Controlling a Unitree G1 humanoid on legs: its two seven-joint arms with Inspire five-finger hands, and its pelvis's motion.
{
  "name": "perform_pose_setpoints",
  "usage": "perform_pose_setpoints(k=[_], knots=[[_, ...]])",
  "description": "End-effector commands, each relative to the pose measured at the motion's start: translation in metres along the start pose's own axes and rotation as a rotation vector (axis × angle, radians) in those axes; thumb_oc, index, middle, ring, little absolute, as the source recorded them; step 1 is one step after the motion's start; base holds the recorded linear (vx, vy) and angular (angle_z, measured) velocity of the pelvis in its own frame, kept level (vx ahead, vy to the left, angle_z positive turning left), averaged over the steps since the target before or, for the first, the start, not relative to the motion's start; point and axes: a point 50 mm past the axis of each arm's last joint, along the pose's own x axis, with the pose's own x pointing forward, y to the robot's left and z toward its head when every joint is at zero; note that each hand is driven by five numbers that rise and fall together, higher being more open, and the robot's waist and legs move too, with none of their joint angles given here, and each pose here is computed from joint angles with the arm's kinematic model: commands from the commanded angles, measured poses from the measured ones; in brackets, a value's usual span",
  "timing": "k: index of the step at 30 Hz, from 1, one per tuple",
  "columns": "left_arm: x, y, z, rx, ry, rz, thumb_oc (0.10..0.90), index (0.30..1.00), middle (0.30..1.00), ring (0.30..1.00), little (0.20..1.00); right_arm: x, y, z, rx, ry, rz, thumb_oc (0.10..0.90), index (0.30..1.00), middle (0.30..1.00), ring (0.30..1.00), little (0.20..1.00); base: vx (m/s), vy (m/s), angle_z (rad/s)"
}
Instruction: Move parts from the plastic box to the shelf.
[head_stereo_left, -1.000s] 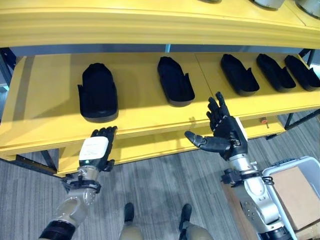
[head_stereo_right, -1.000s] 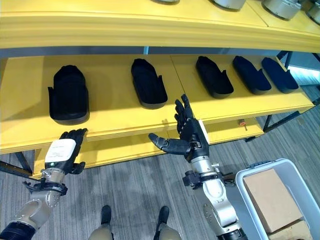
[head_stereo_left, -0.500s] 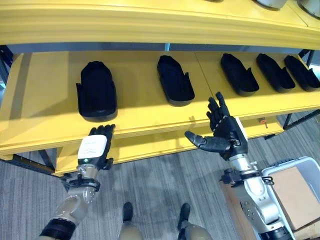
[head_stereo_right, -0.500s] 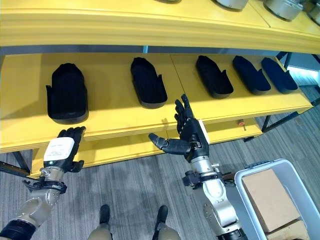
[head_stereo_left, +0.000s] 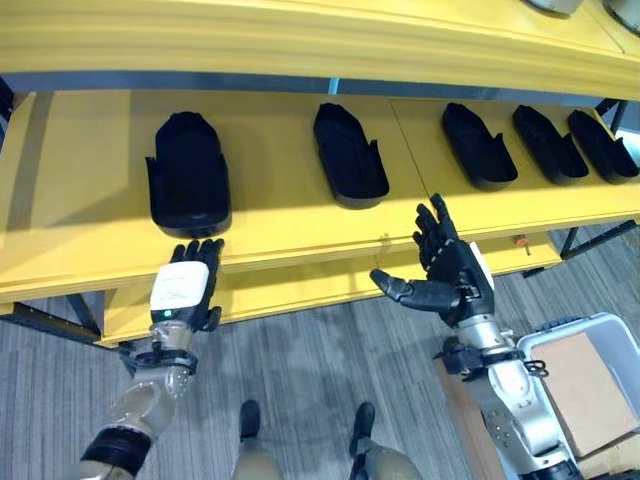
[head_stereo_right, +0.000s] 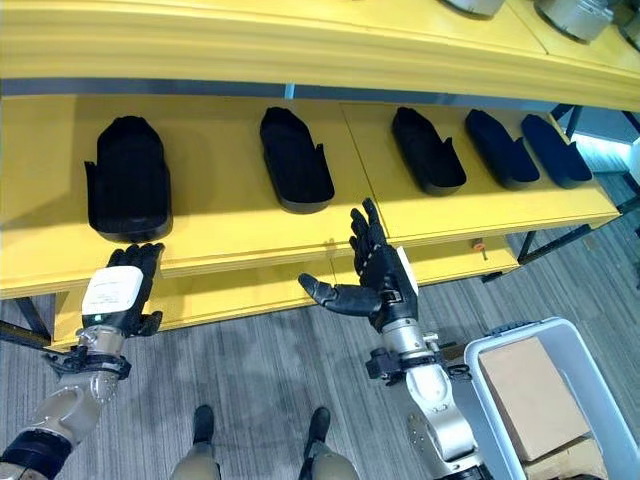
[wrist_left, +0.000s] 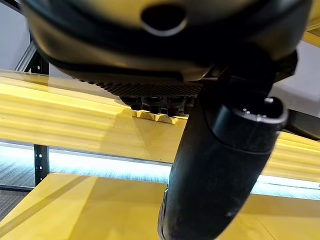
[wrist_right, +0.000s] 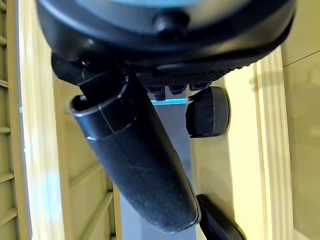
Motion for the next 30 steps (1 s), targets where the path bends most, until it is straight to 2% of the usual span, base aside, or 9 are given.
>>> perform_pose_setpoints(k=[1, 30], knots=[[0.028, 0.035, -0.013, 0.088, 0.003, 0.128, 0.9, 1.0, 1.0, 1.0, 1.0, 0.01, 0.014, 0.063, -0.022, -0.354, 0.098, 0.9, 1.0, 1.0, 1.0, 1.0, 0.0, 0.0, 0.0], [0.047, 0.036, -0.004, 0.067, 0.0, 0.134, 0.9, 1.0, 1.0, 1.0, 1.0, 0.009, 0.013, 0.067, -0.045, -0.366, 0.107, 0.9, 1.0, 1.0, 1.0, 1.0, 0.0, 0.002, -0.01]])
